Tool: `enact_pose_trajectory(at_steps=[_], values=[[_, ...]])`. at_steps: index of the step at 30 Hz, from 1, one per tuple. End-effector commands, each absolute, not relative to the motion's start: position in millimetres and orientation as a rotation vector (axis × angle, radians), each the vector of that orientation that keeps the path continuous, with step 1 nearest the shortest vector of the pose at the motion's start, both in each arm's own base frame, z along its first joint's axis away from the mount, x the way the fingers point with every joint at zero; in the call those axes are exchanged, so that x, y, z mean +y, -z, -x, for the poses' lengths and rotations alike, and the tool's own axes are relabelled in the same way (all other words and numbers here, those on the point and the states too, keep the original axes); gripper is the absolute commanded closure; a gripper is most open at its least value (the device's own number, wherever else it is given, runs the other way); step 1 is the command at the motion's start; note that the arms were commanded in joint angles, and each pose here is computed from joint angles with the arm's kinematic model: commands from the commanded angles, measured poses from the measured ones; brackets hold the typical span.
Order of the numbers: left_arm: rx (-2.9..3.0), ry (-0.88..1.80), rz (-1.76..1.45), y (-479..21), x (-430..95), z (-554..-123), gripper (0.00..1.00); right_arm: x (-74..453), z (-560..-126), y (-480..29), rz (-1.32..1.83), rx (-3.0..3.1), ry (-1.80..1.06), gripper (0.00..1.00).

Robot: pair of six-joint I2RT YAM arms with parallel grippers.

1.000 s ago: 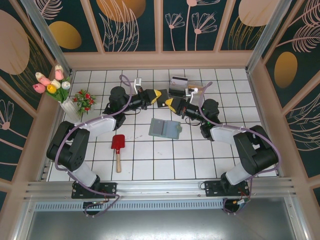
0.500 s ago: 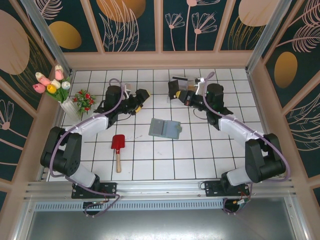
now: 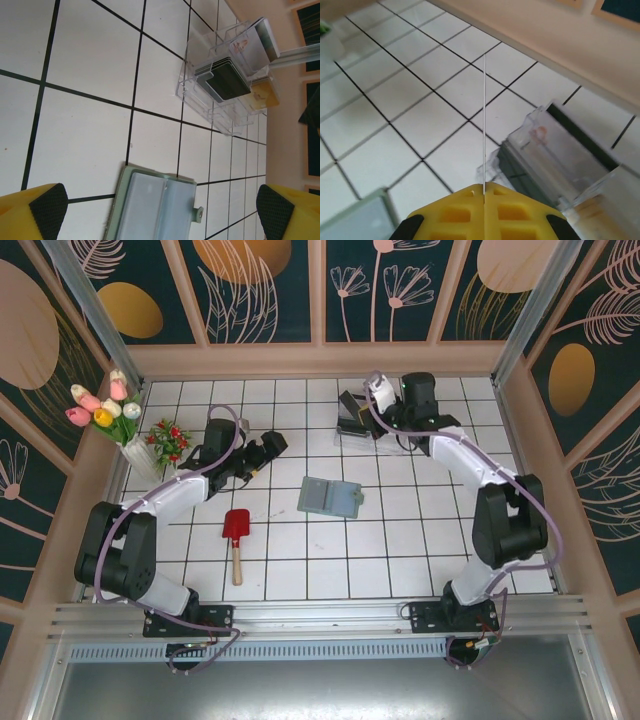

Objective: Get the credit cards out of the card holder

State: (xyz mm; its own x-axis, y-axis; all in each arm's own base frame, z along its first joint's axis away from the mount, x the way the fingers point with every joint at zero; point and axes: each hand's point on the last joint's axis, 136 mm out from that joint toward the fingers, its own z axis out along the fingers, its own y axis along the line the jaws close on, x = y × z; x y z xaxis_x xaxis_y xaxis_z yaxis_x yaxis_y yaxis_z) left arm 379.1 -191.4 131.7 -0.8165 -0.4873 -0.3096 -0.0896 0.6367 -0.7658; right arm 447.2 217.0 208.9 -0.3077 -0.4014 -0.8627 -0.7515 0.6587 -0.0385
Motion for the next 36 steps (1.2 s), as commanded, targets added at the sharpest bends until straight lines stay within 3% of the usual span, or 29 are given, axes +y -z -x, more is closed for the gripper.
enact_pose_trajectory(at_steps=[1, 14, 36], values=[[2.392, 1.033, 0.411, -125, -188, -371, 0.02, 203, -459, -192, 1.177, 1.902, -0.257, 1.0], [2.416, 1.026, 0.411, -116, -187, -367, 0.01, 207, -460, -154, 1.577, 1.766, -0.202, 1.0], [2.453, 1.077, 0.419, -103, -194, -363, 0.02, 211, -479, -120, 1.702, 1.777, -0.093, 1.0]])
